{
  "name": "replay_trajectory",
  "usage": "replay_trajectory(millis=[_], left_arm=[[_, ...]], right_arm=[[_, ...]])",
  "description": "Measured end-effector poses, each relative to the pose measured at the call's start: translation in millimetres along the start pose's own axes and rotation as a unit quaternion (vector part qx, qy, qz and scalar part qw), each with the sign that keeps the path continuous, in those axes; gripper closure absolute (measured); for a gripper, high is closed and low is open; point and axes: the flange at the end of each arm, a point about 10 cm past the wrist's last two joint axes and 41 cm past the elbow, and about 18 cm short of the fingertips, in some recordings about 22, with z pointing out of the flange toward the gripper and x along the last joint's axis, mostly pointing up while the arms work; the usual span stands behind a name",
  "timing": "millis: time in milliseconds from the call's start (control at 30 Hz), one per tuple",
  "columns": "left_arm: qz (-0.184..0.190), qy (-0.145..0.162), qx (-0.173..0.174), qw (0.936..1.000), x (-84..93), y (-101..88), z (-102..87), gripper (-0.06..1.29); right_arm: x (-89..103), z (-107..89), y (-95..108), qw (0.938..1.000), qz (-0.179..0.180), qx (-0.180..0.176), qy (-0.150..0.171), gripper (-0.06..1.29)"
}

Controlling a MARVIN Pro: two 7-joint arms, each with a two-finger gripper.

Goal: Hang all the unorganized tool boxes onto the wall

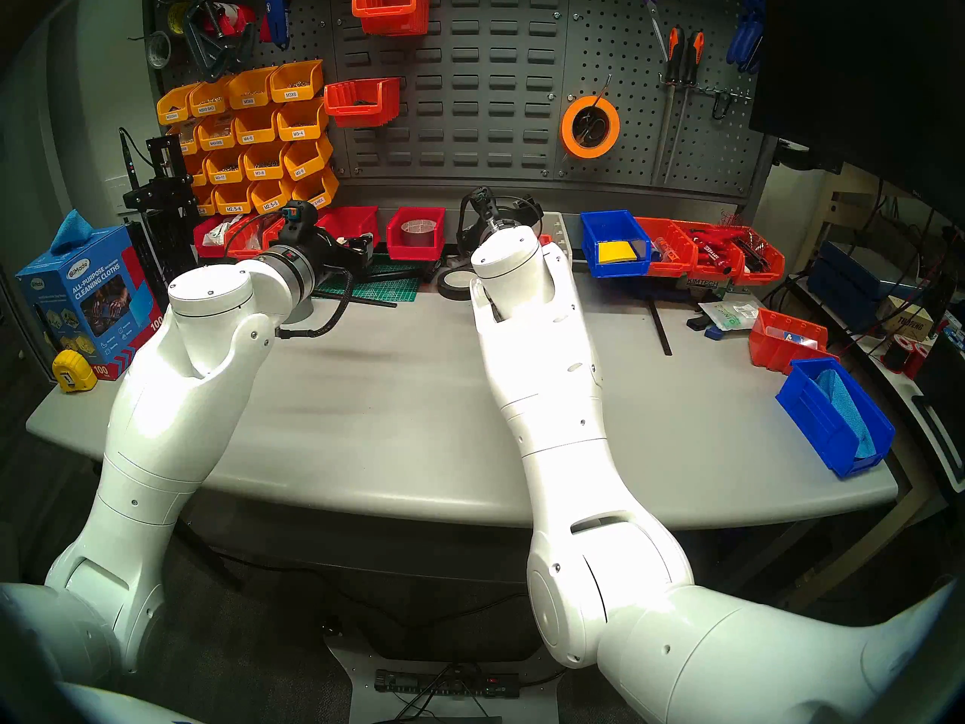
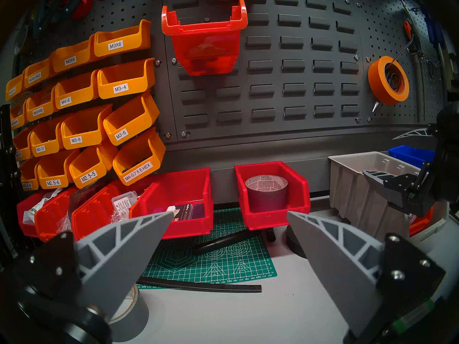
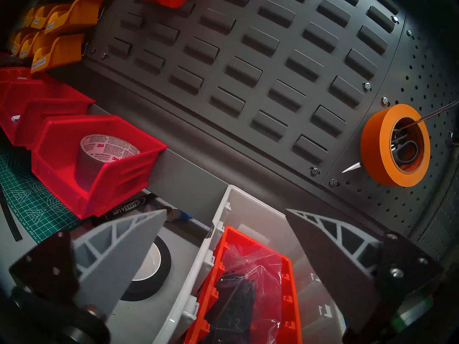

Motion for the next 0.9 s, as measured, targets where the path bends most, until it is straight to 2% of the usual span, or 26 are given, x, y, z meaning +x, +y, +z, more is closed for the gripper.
replay_trajectory(millis=[300,633,900], left_arm=[[0.0,0.0,0.0,1.0,-0.1,-0.2,-0.1,0.0],[-0.001,-0.001,0.001,1.0,-0.3,-0.4,-0.1,0.0],[-0.001,-0.001,0.001,1.0,-0.4,-0.6,-0.1,0.0]], right_arm=[[12.5,-27.0,-5.5,0.9995,0.025,-0.016,0.009,0.0],[-4.2,-52.1,11.8,0.9979,0.032,-0.056,-0.006,0.0],[-10.0,-78.3,26.8,0.9962,0.039,-0.078,0.0,0.0]])
